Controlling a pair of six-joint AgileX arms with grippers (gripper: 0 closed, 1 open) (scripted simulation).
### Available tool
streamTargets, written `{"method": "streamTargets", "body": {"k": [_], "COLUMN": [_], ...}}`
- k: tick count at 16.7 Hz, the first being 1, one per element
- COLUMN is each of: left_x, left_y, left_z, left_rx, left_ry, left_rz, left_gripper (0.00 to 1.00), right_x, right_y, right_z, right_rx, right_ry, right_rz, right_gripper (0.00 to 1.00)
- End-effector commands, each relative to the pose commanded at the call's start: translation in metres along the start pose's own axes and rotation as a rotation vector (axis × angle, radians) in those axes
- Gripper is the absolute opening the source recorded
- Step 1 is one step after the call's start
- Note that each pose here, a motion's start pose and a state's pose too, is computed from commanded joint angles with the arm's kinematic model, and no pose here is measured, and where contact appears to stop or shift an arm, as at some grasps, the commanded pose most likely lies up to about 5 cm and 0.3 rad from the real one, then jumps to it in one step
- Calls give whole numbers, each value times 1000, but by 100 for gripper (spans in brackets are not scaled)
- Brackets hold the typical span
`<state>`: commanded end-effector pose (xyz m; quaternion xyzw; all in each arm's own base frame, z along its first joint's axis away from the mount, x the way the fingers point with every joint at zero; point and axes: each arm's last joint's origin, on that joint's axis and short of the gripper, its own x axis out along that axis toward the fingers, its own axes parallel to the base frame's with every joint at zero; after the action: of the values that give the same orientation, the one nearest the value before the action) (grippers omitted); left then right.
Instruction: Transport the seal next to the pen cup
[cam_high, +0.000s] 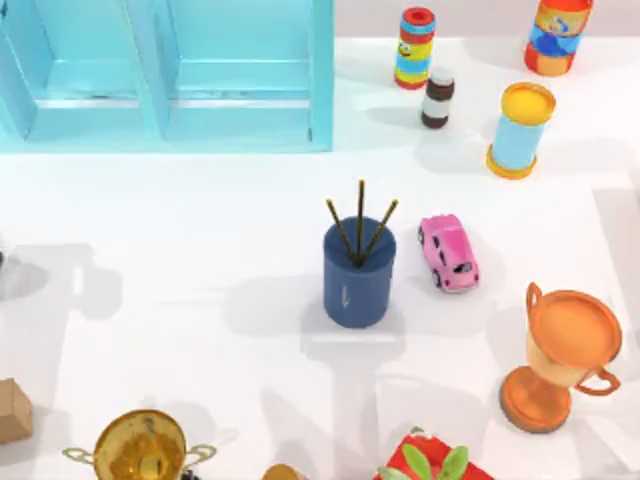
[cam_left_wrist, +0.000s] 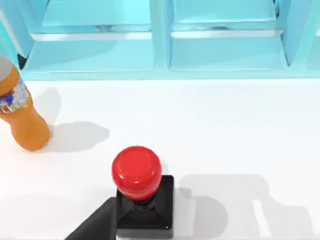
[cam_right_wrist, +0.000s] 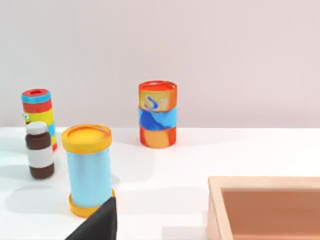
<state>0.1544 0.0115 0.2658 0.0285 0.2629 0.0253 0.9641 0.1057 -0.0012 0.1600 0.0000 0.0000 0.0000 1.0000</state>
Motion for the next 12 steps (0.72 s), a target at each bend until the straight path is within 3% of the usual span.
{"method": "streamTargets", "body": {"k": [5,12], "left_x": [65,168], "left_y": [19,49], "left_z": [64,97], "left_rx": [20,19], "left_ry": [457,902], "left_rz": [-13,-64], "left_gripper": [100,100], "right_x": [0,0], "right_y": [0,0], "right_z": [0,0], "right_rx": [0,0], "right_ry": [0,0], "right_rz": [0,0], "right_gripper": [100,100]}}
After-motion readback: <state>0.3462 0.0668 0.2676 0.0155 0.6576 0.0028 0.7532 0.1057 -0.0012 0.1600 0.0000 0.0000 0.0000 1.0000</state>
